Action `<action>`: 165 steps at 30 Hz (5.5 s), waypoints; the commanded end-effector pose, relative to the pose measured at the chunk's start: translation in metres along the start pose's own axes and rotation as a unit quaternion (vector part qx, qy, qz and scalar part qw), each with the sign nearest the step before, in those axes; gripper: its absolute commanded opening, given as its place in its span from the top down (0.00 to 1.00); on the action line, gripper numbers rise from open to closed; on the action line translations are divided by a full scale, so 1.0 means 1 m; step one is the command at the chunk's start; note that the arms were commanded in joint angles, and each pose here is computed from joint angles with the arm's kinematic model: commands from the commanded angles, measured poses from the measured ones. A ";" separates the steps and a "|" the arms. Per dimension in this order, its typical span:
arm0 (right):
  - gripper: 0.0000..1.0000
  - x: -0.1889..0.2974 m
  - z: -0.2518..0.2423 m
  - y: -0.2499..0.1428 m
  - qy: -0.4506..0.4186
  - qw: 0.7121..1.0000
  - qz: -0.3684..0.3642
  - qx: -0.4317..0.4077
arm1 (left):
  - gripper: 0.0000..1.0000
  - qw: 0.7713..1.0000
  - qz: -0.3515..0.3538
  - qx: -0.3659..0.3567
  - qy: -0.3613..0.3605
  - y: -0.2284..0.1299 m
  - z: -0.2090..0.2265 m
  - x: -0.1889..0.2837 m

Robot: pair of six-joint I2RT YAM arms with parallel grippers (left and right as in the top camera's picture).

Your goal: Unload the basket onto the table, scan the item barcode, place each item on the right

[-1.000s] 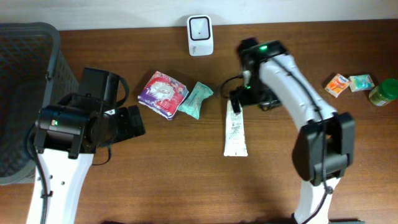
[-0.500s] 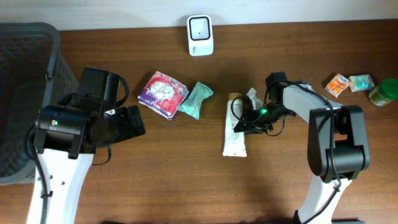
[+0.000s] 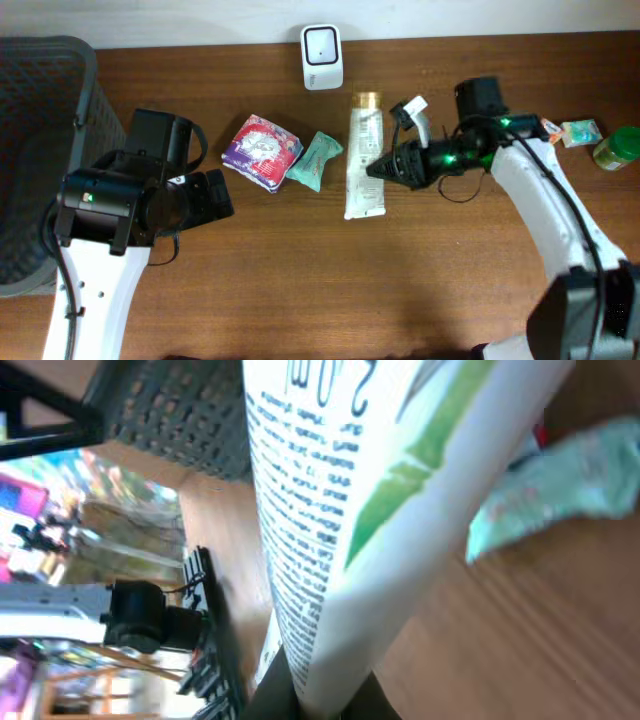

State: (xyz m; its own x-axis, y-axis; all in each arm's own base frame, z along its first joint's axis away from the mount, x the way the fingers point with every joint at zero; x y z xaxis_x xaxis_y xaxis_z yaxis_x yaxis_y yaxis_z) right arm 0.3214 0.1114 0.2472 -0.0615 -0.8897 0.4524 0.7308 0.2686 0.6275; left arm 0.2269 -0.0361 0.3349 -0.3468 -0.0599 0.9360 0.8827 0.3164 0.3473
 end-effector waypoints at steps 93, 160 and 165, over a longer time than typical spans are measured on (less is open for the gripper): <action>0.96 -0.094 -0.063 0.119 -0.361 0.913 -0.190 -0.013 | 0.01 1.000 -0.006 0.004 0.001 0.000 0.000 0.002; 0.20 0.241 -0.258 -0.042 -0.531 0.713 -0.081 -0.451 | 0.01 1.000 -0.006 0.004 0.001 0.000 0.000 0.002; 0.19 0.236 -0.216 -0.009 -0.495 0.749 -0.101 -0.430 | 0.01 1.000 -0.006 0.004 0.001 0.000 0.000 0.002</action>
State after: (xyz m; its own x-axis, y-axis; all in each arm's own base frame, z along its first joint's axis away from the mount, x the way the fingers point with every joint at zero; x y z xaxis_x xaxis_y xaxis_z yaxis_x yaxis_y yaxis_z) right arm 0.4465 -0.2031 0.1497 -0.2570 -0.0254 0.9661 0.7867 -0.5862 0.1939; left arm 0.2269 -0.0361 0.3348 -0.3462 -0.0605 0.9362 0.8829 0.3163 0.3469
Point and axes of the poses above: each gripper's point midway between its finger pads, its own x axis back along the fingers, its own z axis along the line the jaws close on, y = z × x, the point moved 8 cm from there along x, back along the fingers, and after that the axes turned 3 degrees about x, right-handed, at the moved point
